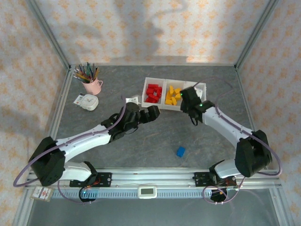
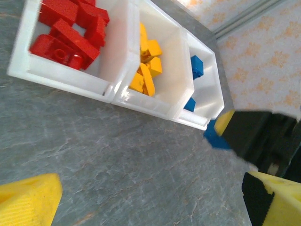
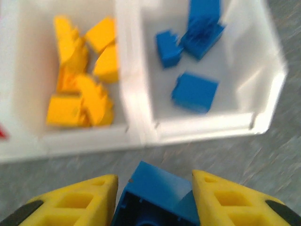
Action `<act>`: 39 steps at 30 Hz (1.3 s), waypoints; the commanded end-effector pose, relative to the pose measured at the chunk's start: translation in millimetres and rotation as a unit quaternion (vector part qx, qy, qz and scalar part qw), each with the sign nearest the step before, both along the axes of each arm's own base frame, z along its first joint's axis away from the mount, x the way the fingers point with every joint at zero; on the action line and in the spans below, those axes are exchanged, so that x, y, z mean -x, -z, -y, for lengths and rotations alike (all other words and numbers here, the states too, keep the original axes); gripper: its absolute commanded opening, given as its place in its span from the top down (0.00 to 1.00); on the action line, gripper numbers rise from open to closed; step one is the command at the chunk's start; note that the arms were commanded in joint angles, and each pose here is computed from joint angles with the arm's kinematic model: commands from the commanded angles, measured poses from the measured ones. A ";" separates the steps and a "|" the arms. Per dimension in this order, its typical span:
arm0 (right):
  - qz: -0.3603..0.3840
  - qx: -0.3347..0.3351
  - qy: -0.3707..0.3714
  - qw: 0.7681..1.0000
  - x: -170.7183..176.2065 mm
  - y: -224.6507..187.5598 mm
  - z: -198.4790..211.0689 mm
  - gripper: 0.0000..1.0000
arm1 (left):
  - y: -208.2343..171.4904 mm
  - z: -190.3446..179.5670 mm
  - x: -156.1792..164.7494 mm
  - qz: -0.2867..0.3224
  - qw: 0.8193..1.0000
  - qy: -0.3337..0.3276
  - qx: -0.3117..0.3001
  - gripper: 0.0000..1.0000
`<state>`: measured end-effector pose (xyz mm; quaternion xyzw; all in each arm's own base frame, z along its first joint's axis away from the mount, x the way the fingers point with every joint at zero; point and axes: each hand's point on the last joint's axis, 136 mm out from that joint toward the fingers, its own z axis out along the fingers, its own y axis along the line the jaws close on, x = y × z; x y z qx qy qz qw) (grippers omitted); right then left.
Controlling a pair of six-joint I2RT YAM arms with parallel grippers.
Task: Sort the legos into containers by color
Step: Place the lego in the container, then pick up the lego from the bottom-center of the table.
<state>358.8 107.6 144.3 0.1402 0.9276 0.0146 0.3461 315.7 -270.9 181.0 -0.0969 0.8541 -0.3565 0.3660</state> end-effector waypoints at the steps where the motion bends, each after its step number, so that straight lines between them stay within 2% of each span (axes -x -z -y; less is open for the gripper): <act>1: 0.018 0.024 0.015 0.999 -34.5 -4.7 19.8 0.59 | -19.4 24.4 -10.0 0.026 0.999 0.039 0.011 0.01; 10: 0.006 0.022 0.040 0.999 -94.8 19.9 40.5 0.58 | -21.4 39.9 -25.9 0.033 0.998 0.043 0.011 0.01; 15: 0.003 0.015 0.036 0.999 -106.5 23.2 41.6 0.47 | -21.0 35.1 -26.3 0.035 0.999 0.035 0.005 0.01; 19: 0.009 0.013 0.032 0.999 -106.4 12.8 40.8 0.42 | -21.2 33.5 -26.2 0.035 0.999 0.033 0.004 0.01; 29: 0.022 -0.019 0.005 1.000 -71.7 -17.4 28.9 0.38 | -33.3 25.0 -19.3 0.044 0.999 0.027 0.015 0.01; 39: -0.033 -0.012 -0.044 0.998 8.9 -2.5 3.7 0.32 | -16.9 -4.2 4.9 0.028 1.000 0.012 -0.003 0.01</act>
